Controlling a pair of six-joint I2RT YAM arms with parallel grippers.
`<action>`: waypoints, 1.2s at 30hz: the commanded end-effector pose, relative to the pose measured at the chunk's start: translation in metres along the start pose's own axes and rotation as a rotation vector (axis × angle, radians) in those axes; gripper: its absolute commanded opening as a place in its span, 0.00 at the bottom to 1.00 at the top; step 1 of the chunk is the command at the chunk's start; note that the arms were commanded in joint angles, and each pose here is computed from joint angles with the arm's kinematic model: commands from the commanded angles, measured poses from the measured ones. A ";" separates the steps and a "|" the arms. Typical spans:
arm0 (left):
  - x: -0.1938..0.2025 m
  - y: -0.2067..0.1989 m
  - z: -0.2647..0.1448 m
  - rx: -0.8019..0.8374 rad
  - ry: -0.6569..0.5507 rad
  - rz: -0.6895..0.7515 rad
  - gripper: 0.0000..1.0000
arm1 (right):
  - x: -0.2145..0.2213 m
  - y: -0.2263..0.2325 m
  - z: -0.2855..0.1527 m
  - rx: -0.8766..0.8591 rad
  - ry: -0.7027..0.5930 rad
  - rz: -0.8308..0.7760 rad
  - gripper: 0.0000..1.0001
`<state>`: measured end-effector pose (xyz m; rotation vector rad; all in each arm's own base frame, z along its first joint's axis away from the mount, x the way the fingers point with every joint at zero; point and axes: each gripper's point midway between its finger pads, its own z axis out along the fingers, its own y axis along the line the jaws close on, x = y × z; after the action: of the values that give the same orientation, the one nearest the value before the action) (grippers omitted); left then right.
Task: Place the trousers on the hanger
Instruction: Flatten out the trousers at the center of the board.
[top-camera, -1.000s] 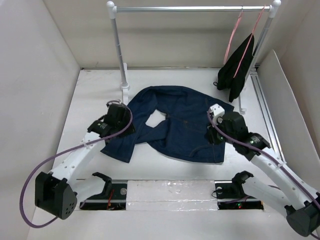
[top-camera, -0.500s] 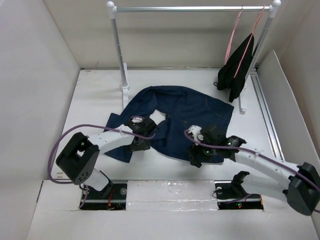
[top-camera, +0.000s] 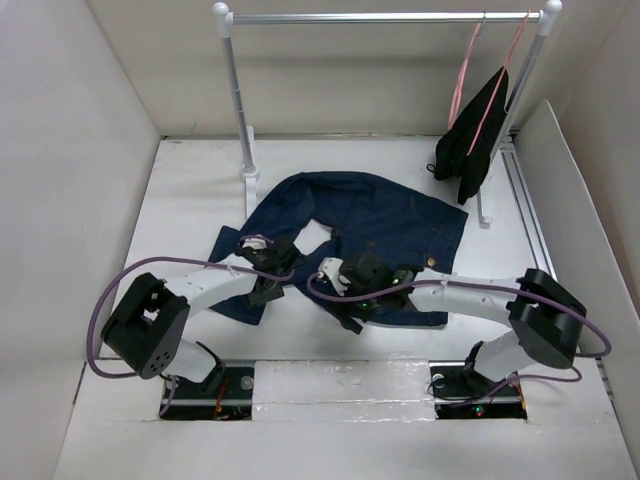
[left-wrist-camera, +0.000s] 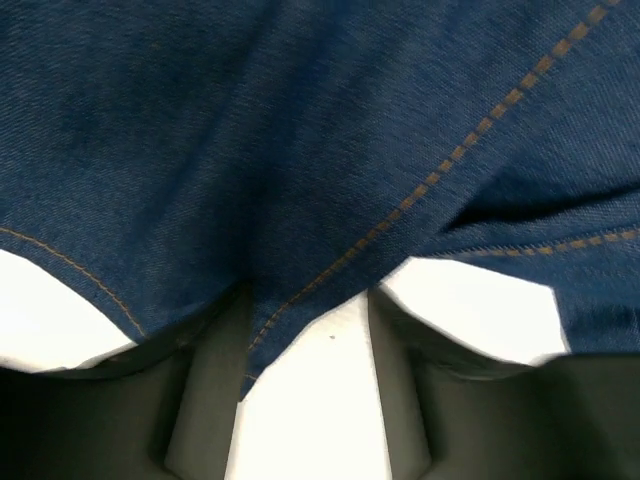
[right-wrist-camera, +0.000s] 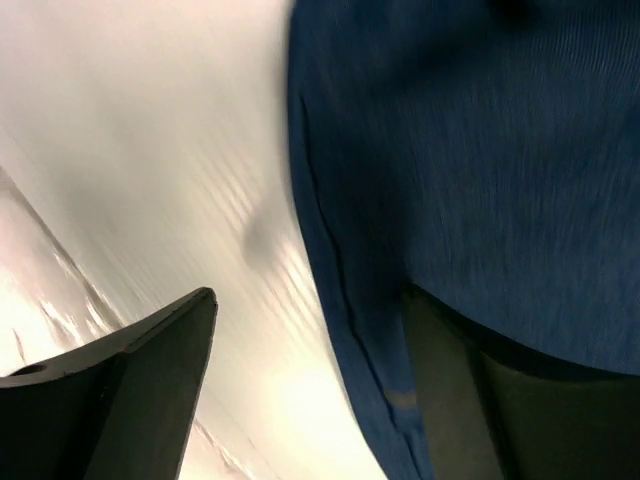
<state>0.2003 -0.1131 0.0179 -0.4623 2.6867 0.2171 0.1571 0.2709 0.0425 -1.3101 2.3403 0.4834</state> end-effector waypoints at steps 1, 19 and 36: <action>-0.003 0.021 0.004 -0.062 -0.030 -0.071 0.37 | -0.041 -0.007 0.004 0.113 -0.081 -0.064 0.78; -0.183 0.094 -0.054 -0.142 -0.321 -0.396 0.00 | 0.056 -0.003 -0.055 0.141 0.003 0.120 0.00; -0.387 0.096 -0.225 -0.166 -0.790 -0.421 0.00 | -0.027 -0.014 -0.018 0.165 -0.113 -0.039 0.89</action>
<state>0.4173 0.0188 0.3665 -0.8064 1.8068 0.2636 0.1536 0.2370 0.0581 -1.1917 2.3369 0.2957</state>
